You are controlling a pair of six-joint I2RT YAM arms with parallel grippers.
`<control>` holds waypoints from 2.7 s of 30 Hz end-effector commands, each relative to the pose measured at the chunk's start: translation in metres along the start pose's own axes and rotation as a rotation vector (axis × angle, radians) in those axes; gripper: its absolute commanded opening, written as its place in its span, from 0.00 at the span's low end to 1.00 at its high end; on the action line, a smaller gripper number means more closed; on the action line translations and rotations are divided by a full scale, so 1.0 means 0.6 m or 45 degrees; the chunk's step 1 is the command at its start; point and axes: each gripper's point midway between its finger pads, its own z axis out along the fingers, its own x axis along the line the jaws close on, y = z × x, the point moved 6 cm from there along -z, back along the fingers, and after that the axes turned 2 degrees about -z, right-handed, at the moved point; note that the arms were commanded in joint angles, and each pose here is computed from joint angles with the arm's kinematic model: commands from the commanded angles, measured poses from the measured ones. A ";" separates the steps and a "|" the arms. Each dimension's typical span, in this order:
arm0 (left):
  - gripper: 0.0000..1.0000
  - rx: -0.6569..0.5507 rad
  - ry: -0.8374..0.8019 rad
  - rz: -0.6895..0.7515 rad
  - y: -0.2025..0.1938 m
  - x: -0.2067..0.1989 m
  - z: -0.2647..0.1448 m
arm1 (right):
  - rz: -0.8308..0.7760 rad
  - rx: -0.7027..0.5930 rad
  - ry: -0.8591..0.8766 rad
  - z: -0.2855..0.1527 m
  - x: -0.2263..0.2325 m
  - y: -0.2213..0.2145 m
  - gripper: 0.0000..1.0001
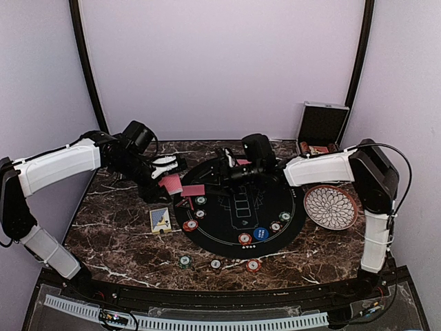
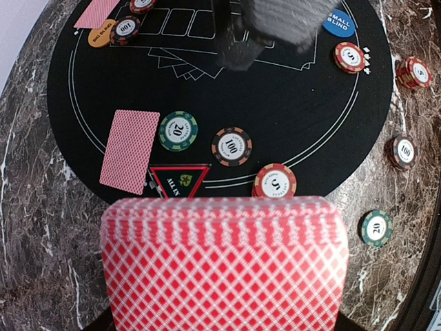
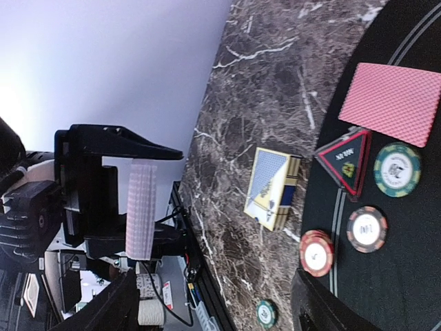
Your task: Distribute texas hold em gaming equipment
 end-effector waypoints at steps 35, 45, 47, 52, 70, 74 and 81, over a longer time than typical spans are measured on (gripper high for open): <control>0.04 -0.065 -0.026 -0.005 0.027 -0.006 -0.014 | 0.037 0.113 0.403 0.121 0.078 -0.014 0.73; 0.04 -0.077 -0.034 0.007 0.038 -0.007 -0.015 | 0.069 0.180 0.448 0.163 0.077 -0.009 0.64; 0.04 -0.075 -0.034 0.013 0.039 -0.008 -0.014 | 0.081 0.185 0.460 0.166 0.076 -0.009 0.60; 0.05 -0.060 -0.021 0.034 0.036 -0.009 -0.014 | 0.115 0.164 0.376 0.164 0.051 -0.006 0.58; 0.04 -0.058 -0.002 0.053 0.033 -0.007 -0.012 | 0.074 0.064 0.244 0.086 0.049 0.001 0.38; 0.04 -0.052 -0.004 0.051 0.032 -0.007 -0.010 | 0.058 0.064 0.240 0.076 0.059 -0.001 0.32; 0.04 -0.044 -0.011 0.048 0.030 -0.008 -0.008 | 0.046 0.057 0.228 0.063 0.069 0.002 0.16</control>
